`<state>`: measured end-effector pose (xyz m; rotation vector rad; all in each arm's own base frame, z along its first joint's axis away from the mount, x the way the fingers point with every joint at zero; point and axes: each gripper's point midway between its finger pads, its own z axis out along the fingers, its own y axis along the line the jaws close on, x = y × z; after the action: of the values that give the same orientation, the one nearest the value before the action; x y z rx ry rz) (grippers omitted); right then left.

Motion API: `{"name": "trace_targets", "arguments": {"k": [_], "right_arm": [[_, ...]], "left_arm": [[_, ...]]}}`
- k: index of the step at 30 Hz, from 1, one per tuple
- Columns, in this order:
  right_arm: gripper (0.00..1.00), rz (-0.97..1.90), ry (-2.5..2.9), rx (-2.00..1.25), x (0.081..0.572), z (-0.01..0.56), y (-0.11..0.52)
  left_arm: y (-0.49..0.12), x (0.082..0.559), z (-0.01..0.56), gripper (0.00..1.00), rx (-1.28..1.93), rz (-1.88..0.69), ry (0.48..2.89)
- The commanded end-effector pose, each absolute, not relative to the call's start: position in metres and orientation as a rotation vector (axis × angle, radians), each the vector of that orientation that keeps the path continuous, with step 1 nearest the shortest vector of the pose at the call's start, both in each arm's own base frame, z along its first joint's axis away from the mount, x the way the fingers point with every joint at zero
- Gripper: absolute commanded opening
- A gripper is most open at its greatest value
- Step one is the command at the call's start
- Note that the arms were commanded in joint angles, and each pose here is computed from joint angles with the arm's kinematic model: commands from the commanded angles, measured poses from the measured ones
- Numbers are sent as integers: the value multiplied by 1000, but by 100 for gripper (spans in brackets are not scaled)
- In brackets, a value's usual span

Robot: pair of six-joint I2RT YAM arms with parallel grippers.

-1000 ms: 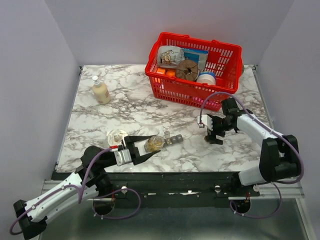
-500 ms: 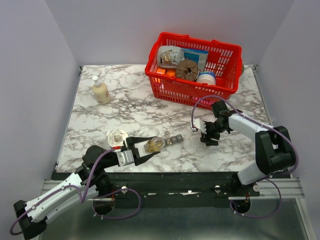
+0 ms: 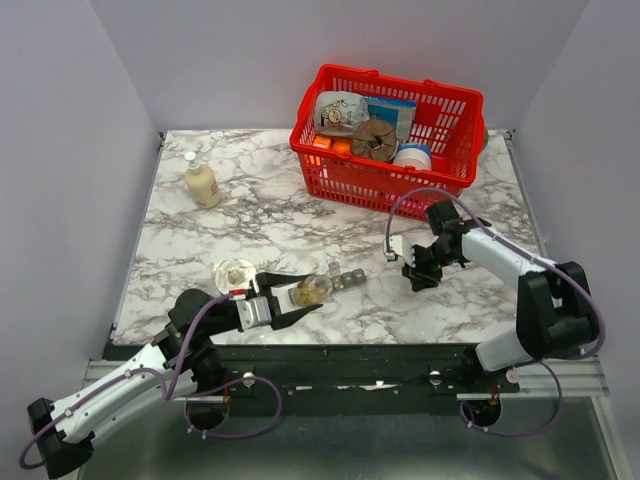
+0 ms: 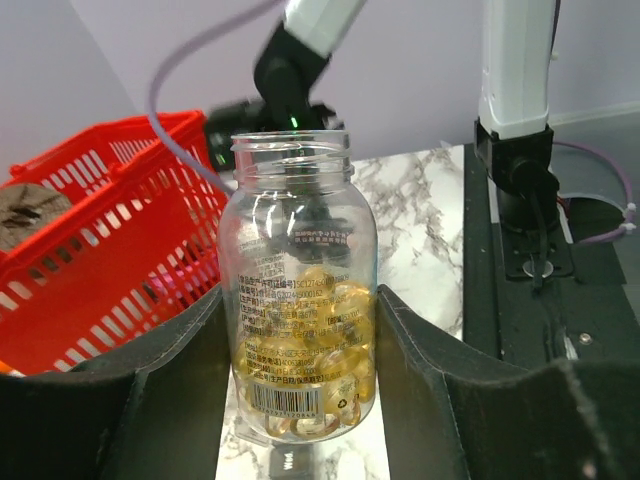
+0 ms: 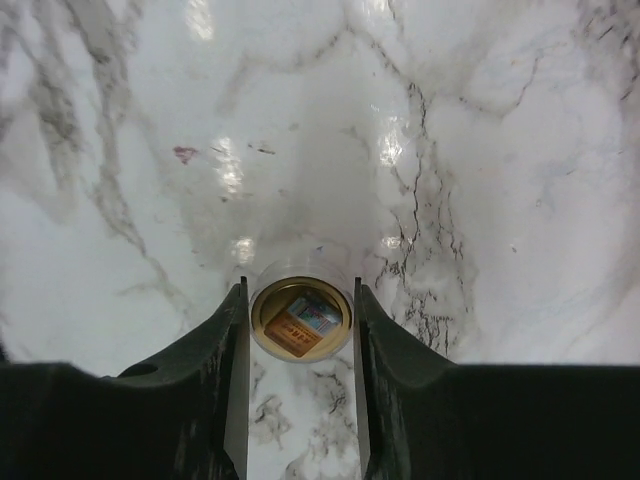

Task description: Sort the pills into containers

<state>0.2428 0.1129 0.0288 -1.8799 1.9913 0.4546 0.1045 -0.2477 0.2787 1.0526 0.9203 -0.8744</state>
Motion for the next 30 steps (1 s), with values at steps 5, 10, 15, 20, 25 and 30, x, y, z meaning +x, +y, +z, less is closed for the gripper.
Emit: {"name": "trace_targets", "arguments": {"k": [5,10,15,20,25,30], "right_arm": [[17,864,1543,-1672,203,205,192],[17,981,1317,-1700,167,268,228],[17,1066,1207,-1740,145,289,249],[17,1102,1168,-1802,132,290,261],[17,1133,1129,-1843,118,291,266],[17,1151,1128,-1860,116,288,271]], "left_arm": [[-277,90,264,0,1163,-1071,959],[-293,93,249,0,1219,-1129,1032],[-305,96,246,0,1233,-1174,1082],[-312,102,245,0,1211,-1202,1129],[-314,111,244,0,1178,-1177,1179],[-316,112,248,0,1165,-1186,1176]]}}
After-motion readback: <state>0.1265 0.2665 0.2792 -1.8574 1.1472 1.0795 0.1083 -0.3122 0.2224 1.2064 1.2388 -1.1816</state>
